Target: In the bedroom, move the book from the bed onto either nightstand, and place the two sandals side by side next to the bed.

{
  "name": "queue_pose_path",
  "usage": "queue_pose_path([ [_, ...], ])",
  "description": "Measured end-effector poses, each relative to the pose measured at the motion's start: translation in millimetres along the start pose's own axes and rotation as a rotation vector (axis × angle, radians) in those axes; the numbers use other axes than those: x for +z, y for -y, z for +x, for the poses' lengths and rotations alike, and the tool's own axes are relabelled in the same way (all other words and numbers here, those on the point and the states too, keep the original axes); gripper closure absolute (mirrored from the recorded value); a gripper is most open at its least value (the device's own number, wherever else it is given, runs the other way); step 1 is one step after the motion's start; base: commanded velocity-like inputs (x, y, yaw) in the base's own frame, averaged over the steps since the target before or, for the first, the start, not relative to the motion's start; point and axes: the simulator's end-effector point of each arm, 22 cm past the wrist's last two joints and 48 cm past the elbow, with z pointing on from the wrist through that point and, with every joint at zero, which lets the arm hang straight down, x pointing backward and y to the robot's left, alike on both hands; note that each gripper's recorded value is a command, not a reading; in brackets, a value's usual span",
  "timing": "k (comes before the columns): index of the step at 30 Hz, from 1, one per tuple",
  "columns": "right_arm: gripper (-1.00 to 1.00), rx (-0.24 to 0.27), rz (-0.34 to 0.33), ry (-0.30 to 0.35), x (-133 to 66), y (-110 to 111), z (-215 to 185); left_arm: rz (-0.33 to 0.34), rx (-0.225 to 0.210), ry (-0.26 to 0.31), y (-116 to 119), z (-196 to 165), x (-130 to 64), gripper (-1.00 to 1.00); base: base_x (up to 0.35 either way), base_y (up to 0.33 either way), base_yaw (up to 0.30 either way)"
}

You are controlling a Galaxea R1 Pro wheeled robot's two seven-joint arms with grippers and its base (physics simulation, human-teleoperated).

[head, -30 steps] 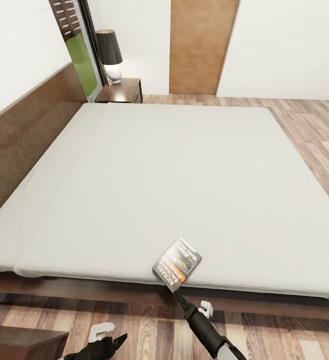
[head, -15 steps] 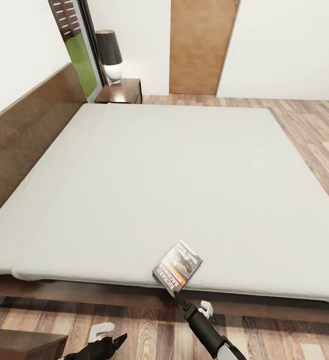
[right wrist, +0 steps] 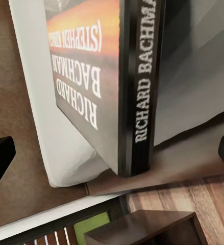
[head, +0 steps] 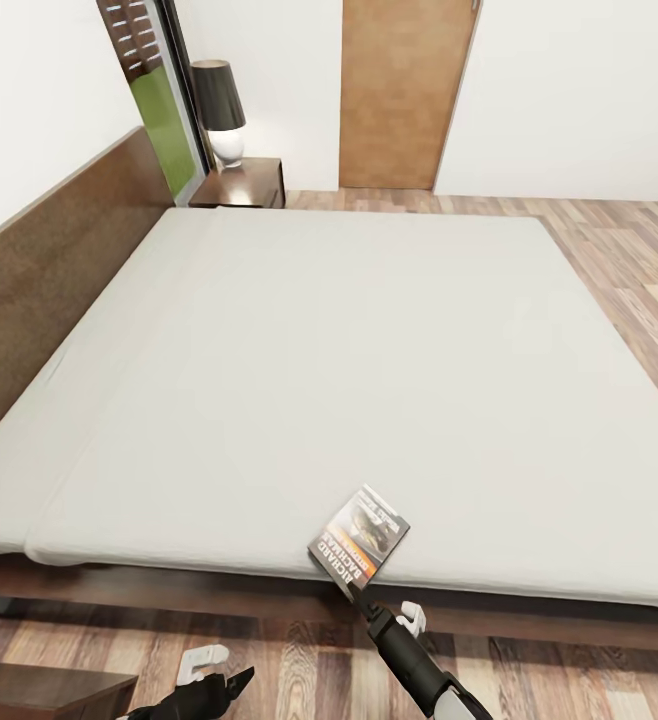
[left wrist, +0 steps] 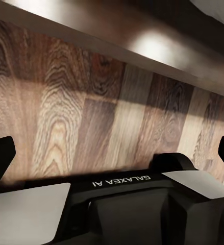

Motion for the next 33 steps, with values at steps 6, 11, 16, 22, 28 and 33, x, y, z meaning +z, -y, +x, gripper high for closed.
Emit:
queue_pose_path([
  [6, -1.0, 0.0, 0.0, 0.0, 0.0, 0.0, 0.0, 0.0, 0.0, 0.0, 0.3, 0.0, 0.2, -1.0, 0.006, 0.005, 0.0],
  [11, -1.0, 0.0, 0.0, 0.0, 0.0, 0.0, 0.0, 0.0, 0.0, 0.001, 0.4, -0.1, 0.2, -1.0, 0.0, 0.0, 0.0],
  [16, -1.0, 0.0, 0.0, 0.0, 0.0, 0.0, 0.0, -0.001, 0.001, 0.001, 0.0, -0.1, 0.2, -1.0, 0.106, 0.0, 0.0],
  [22, -1.0, 0.001, 0.0, -0.001, 0.0, 0.0, 0.1, -0.002, 0.001, 0.001, -0.2, -0.1, 0.2, -1.0, 0.014, 0.0, 0.0],
  [28, -1.0, 0.0, 0.0, 0.001, -0.3, 0.2, -0.9, -0.002, 0.001, 0.001, -0.2, 0.0, 0.2, -1.0, 0.001, 0.0, 0.0],
  [33, 1.0, -0.001, -0.001, 0.001, -0.3, 0.0, -1.2, -0.002, 0.001, 0.001, -0.1, 0.0, 0.2, -1.0, 0.0, 0.0, 0.0],
])
